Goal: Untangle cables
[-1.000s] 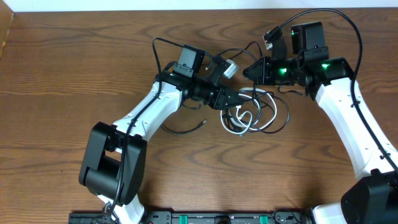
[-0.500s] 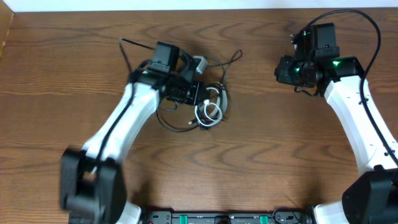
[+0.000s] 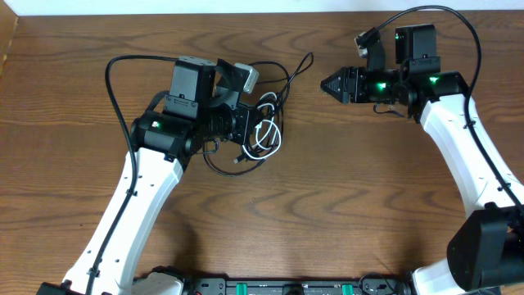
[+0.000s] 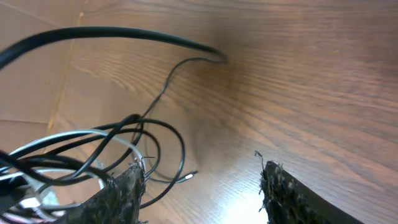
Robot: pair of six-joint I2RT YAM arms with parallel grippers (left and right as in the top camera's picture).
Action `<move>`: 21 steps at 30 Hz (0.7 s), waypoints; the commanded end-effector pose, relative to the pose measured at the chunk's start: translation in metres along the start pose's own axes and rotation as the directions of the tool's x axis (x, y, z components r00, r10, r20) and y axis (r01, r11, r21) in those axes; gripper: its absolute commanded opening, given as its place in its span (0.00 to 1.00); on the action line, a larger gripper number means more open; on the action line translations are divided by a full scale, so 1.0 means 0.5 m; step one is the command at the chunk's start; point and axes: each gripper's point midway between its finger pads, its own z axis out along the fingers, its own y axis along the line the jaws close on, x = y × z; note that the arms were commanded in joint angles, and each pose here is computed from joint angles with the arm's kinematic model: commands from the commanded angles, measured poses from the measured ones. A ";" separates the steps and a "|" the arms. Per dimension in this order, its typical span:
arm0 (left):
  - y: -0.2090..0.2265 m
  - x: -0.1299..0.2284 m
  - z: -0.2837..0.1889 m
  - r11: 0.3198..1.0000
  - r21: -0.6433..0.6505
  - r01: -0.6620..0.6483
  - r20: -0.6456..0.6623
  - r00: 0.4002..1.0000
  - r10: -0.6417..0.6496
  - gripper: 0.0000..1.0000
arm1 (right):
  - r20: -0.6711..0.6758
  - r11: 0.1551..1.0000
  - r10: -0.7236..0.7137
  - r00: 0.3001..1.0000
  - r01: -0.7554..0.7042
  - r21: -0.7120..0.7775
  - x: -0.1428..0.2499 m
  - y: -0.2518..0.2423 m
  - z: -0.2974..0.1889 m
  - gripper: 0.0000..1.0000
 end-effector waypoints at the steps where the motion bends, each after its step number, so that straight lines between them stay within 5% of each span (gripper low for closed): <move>1: 0.000 -0.011 -0.008 1.000 -0.015 -0.005 0.016 1.000 0.005 0.07 | -0.016 0.995 0.043 0.999 -0.045 -0.085 0.003 0.038 0.000 0.59; 8: 0.001 -0.006 -0.008 1.000 -0.016 0.000 0.006 1.000 0.000 0.07 | -0.001 0.979 0.130 0.991 -0.129 -0.158 -0.017 0.079 0.006 0.61; 14: 0.001 -0.006 -0.007 1.000 -0.016 0.000 0.006 1.000 0.000 0.07 | -0.003 0.953 0.057 0.998 -0.056 -0.299 -0.022 0.167 0.019 0.63; 21: 0.001 -0.006 -0.007 1.000 -0.016 0.000 0.005 1.000 0.000 0.07 | 0.045 0.965 0.063 0.997 -0.049 -0.259 -0.035 0.189 0.044 0.63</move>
